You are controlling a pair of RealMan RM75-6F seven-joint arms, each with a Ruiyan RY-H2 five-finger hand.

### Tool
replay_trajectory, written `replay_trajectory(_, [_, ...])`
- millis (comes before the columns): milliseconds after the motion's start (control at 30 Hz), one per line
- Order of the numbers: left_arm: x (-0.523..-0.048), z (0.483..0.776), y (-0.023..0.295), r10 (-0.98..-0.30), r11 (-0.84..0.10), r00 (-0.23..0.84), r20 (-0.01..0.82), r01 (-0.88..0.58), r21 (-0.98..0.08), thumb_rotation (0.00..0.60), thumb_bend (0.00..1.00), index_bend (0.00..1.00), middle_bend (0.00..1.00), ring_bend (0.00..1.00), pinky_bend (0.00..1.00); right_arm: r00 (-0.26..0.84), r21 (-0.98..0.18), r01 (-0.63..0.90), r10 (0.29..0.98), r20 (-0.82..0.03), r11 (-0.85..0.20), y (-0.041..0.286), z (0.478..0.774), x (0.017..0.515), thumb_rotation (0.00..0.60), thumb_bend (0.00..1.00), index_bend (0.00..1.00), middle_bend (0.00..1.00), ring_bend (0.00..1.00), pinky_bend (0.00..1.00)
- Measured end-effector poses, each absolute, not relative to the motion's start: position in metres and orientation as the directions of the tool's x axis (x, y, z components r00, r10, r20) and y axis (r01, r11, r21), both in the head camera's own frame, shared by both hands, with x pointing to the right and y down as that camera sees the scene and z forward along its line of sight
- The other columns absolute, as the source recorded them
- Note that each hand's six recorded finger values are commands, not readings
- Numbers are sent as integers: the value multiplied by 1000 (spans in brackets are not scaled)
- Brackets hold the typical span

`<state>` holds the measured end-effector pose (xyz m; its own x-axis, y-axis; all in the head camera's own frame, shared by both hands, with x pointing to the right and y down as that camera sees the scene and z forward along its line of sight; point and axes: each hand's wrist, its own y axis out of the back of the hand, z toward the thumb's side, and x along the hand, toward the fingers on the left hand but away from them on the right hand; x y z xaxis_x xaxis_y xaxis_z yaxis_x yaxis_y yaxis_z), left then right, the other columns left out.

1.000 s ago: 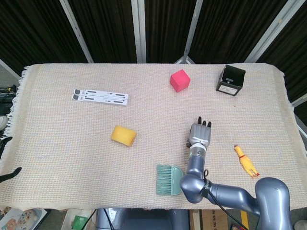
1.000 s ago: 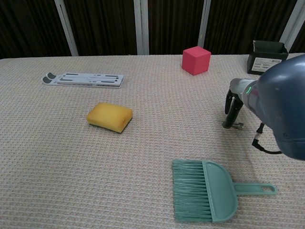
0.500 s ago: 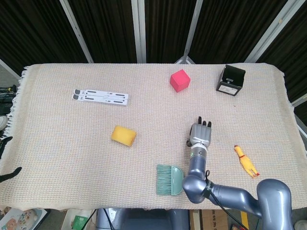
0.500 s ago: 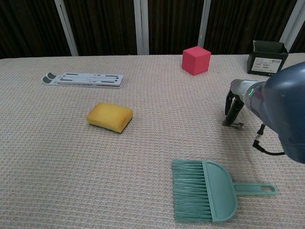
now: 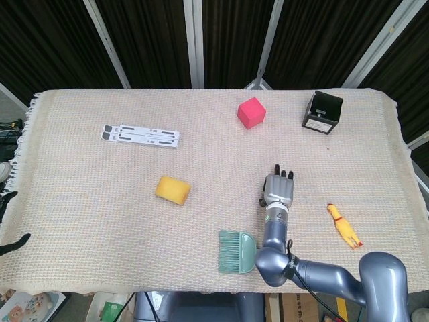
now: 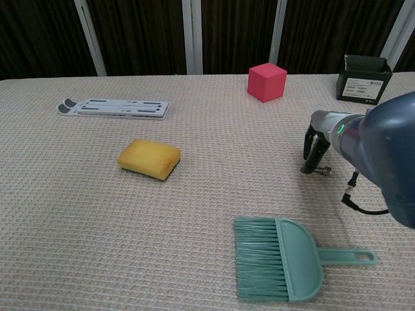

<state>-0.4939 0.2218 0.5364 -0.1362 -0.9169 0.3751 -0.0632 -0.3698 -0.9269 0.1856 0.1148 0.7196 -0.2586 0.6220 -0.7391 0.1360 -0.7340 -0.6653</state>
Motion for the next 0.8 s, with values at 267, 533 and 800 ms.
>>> replay_trajectory(267, [-495,536,221,-918,-367,-137,373,-66,-928,600,236,168,0,0,0,-262,-666,136,622,-738,-733,117,724,188,600,275,559,52,122,0])
replay_trajectory(533, [-494,536,222,-916,-372,-136,377,-64,-926,600,236,168,0,0,0,-260,-674,131,631,-731,-727,116,724,190,600,311,569,53,122,0])
replay_trajectory(800, [-494,536,222,-917,-370,-135,375,-62,-927,600,236,168,0,0,0,-261,-662,124,619,-741,-739,119,726,193,600,311,570,53,122,0])
